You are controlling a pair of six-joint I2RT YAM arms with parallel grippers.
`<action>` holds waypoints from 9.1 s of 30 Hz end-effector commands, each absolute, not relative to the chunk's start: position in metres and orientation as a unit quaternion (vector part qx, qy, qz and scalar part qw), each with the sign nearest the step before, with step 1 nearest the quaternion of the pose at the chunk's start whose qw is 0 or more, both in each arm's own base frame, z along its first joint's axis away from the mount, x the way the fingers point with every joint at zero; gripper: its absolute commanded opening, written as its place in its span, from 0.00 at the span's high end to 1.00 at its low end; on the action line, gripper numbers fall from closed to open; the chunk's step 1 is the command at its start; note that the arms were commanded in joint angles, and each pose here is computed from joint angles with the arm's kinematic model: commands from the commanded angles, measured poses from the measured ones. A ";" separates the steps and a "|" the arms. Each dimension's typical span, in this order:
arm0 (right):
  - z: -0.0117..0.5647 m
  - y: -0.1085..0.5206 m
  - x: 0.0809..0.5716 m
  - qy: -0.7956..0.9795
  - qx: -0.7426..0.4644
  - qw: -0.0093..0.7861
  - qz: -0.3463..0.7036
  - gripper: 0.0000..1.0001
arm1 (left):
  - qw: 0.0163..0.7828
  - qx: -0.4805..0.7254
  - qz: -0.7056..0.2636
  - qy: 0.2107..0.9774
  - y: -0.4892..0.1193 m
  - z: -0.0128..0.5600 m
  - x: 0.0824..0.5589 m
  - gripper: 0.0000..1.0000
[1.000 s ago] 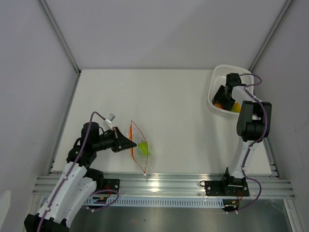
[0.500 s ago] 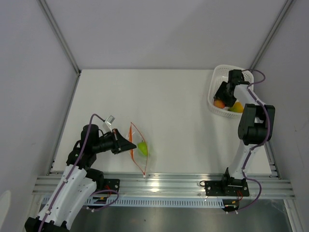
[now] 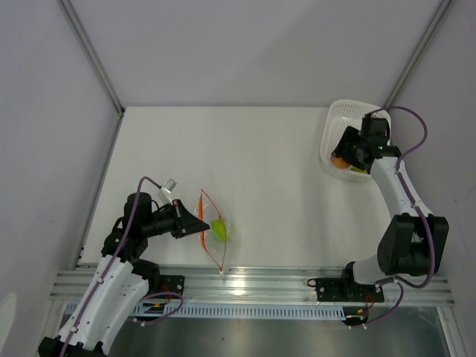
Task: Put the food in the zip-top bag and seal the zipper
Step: Pick up the fake fruit from the bin, then place the fake fruit in the zipper food storage bag, then adjust the zipper food storage bag at the center of the board, then pick up the fake fruit from the bin.
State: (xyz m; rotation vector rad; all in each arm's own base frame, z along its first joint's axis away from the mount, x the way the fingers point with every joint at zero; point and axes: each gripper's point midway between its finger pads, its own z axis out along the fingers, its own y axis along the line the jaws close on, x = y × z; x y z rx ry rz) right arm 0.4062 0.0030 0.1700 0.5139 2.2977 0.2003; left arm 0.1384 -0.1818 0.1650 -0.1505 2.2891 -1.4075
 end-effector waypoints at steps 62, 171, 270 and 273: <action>0.227 0.429 0.103 0.765 -0.414 0.408 0.278 1.00 | 0.210 -0.044 -0.522 0.825 -0.188 0.170 0.143 0.99; 0.194 0.381 0.091 0.835 -0.295 0.353 0.302 0.48 | 0.206 -0.040 -0.543 0.813 -0.189 0.177 0.129 0.99; 0.171 -0.045 0.476 0.872 0.324 0.354 -0.095 0.07 | 0.204 -0.033 -0.556 0.805 -0.189 0.178 0.118 0.99; 0.150 -0.075 0.477 0.868 0.356 0.315 -0.146 0.07 | 0.202 -0.034 -0.558 0.804 -0.190 0.175 0.120 1.00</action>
